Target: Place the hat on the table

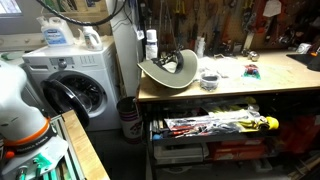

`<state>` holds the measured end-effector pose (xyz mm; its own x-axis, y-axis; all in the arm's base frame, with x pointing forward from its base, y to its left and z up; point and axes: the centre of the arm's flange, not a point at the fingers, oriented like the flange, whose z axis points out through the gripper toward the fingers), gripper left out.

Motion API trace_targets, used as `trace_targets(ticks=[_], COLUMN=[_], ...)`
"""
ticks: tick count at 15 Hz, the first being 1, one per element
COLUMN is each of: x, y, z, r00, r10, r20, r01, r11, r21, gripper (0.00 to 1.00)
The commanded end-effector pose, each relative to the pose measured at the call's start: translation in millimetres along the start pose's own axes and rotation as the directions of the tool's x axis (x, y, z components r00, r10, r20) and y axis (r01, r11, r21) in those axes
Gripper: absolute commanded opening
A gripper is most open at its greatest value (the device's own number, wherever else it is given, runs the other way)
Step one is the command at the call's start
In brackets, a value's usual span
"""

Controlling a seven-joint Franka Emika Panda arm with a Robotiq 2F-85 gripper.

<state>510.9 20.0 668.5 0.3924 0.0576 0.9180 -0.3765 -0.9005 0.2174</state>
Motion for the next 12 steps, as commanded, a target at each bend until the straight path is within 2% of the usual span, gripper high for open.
trace_targets(ticks=[1, 2, 4, 8, 12], x=[-19.1, -23.4, -29.2, -34.4, -35.3], y=[3.8, 2.7, 1.3, 4.2, 11.4], z=[22.6, 27.2, 32.9, 34.9, 31.9], r00=[0.997, 0.996, 0.993, 0.985, 0.965], r10=[-0.046, -0.053, -0.069, -0.097, -0.098], r20=[0.059, 0.069, 0.094, 0.143, 0.244], r01=[0.045, 0.052, 0.069, 0.097, 0.11], r11=[0.999, 0.999, 0.998, 0.995, 0.993], r21=[0.017, 0.014, 0.012, 0.004, -0.036], gripper=[0.01, 0.01, 0.31, 0.59, 0.9])
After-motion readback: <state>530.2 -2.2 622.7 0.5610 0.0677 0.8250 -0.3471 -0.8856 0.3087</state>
